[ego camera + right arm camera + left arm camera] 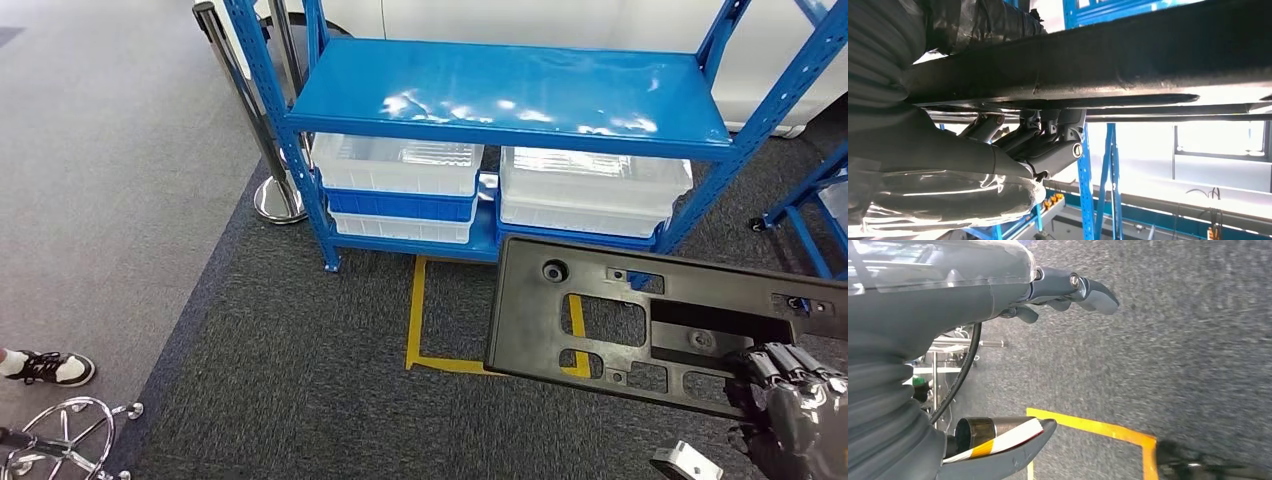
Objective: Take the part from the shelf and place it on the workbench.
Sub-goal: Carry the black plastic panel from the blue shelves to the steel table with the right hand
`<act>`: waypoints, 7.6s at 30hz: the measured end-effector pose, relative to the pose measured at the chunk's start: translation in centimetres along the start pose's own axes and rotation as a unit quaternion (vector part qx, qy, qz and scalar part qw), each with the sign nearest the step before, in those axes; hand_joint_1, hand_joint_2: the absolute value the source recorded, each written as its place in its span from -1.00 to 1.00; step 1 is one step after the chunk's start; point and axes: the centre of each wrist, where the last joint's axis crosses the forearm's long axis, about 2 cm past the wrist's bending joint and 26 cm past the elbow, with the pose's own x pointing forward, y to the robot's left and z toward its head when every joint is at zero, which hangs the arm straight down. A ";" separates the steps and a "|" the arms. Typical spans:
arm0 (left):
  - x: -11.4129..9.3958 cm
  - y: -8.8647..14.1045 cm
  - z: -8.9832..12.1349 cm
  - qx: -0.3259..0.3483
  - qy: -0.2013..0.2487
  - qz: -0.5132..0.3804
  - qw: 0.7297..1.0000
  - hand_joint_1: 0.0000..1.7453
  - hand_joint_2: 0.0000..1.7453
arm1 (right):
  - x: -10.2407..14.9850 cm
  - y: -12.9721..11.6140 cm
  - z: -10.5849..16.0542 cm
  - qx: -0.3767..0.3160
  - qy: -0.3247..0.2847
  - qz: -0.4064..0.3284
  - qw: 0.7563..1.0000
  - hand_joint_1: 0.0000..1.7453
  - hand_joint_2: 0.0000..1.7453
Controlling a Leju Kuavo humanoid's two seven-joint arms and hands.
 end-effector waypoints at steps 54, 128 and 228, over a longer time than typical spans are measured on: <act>-0.2 0.2 0.0 -0.003 -0.007 0.041 0.999 -1.00 1.00 | 0.2 0.7 -0.6 0.020 0.008 -0.023 1.000 1.00 1.00; -1.2 3.7 2.5 0.041 -0.019 -0.065 0.997 -1.00 1.00 | 4.9 1.5 -2.2 0.019 -0.001 -0.073 0.997 1.00 1.00; -3.0 6.0 0.7 0.017 0.013 0.009 1.000 -1.00 1.00 | -0.2 -3.9 7.7 0.036 0.187 -0.020 0.982 1.00 1.00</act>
